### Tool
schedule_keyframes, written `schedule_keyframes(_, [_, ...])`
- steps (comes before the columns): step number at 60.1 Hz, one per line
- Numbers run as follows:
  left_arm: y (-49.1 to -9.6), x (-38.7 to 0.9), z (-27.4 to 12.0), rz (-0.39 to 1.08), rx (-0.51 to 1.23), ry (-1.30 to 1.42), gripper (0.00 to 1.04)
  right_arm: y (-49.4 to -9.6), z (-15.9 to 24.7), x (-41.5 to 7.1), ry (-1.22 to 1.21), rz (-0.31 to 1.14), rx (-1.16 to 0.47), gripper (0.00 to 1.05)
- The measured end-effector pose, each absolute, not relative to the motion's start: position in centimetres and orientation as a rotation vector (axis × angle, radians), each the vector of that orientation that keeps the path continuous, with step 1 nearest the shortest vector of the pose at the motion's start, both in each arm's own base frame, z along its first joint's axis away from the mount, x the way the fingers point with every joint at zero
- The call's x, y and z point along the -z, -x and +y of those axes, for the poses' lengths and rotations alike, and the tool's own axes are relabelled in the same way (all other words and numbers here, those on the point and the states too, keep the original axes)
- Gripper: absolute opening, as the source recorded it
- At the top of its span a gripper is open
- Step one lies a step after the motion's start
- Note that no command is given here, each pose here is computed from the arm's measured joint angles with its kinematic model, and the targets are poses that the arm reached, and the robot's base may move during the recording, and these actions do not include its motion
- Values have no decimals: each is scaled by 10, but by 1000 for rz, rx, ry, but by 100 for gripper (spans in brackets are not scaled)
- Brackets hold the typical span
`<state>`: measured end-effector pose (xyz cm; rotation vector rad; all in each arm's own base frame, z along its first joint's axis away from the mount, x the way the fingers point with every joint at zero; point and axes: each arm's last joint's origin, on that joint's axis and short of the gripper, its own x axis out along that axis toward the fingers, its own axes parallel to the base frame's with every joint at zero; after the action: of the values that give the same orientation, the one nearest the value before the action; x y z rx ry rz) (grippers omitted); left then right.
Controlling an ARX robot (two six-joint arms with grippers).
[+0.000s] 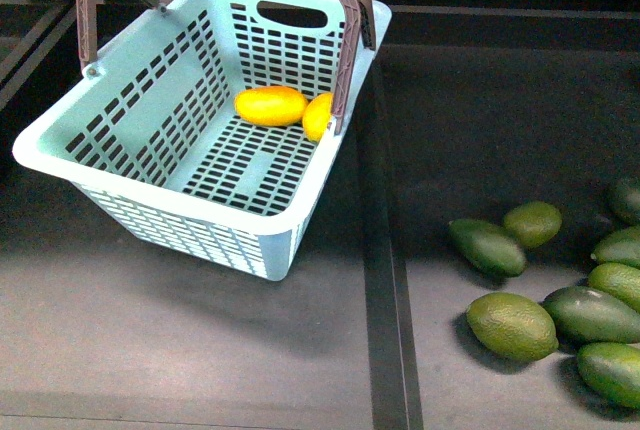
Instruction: Pick lemon and mango into basket
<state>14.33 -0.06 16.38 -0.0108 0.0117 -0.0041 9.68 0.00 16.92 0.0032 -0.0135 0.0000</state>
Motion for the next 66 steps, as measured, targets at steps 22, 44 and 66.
schedule_keyframes(22, [-125, -171, -1, -12, 4, 11, 3, -97, 0, -169, -3, -14, 0, 96])
schedule_keyframes(44, [-113, -172, 0, -15, 4, 11, 3, -97, 0, -169, -3, -14, 0, 96])
schedule_keyframes(66, [-98, -168, 0, -8, 4, 11, 3, -97, 0, -169, -3, -14, 0, 96])
